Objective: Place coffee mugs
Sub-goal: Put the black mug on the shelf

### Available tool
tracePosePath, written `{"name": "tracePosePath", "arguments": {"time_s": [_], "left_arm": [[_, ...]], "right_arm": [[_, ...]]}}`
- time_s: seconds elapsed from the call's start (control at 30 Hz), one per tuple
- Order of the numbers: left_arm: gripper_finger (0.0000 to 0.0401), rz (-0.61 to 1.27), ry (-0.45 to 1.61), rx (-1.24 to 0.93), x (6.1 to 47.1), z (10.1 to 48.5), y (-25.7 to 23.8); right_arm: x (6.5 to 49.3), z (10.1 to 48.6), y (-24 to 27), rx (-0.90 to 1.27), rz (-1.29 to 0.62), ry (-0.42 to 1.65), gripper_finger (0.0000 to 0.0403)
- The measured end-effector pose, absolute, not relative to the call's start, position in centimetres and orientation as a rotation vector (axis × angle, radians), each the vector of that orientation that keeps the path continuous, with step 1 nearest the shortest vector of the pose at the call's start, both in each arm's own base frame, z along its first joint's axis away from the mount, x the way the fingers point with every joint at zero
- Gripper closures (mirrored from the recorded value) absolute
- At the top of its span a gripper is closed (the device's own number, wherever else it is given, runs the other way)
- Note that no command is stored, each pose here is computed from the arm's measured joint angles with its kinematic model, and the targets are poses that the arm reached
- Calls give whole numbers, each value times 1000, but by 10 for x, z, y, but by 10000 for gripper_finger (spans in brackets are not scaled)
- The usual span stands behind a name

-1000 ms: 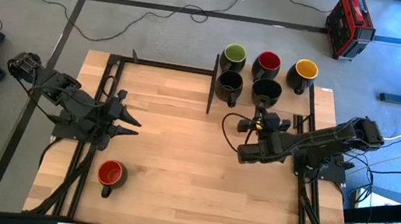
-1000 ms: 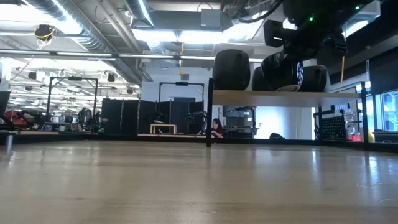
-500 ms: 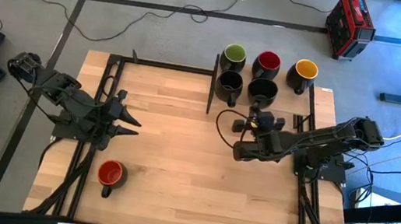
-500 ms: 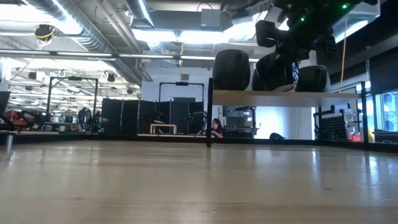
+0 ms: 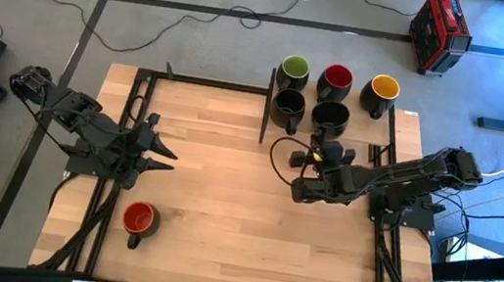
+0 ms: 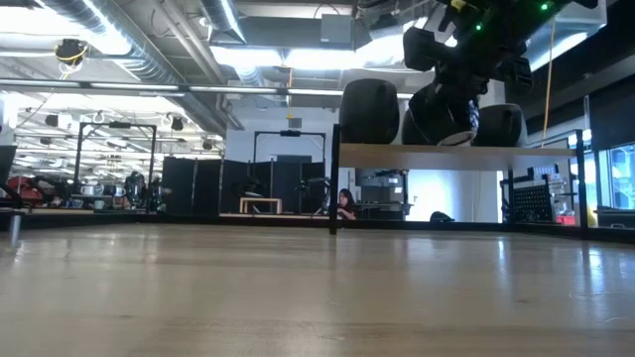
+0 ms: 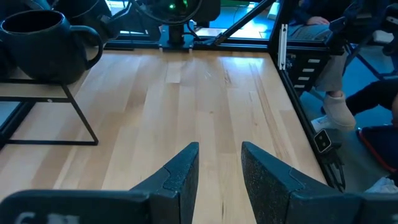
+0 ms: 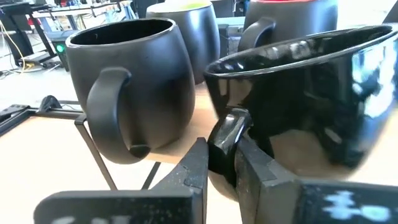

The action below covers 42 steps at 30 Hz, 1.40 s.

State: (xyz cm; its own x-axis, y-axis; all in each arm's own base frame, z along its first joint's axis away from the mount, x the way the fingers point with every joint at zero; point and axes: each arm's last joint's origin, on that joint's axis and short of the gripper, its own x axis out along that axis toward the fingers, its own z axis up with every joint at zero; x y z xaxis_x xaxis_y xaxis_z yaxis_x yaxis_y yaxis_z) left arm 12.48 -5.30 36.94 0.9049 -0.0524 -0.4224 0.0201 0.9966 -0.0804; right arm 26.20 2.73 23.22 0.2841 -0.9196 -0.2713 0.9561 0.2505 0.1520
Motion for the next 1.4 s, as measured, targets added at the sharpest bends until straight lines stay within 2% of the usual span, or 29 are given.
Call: {"name": "tracePosePath", "arguments": {"time_s": [0.17,0.67,0.83,1.1,1.4], "left_arm": [[286,-37,439,-75,125,369,-53],[286,-37,443,-72,124,369,-53],[286,-37,444,-71,125,369,-53],[286,-37,444,-72,126,369,-53],[287,-30,489,-50,138,363,-60]], "right_arm": [[261,234,29,296,-1282,119,400],[254,241,44,280,-1216,123,403],[246,247,70,315,-1094,140,403],[229,277,124,350,-839,147,403],[233,288,153,403,-643,194,403]]}}
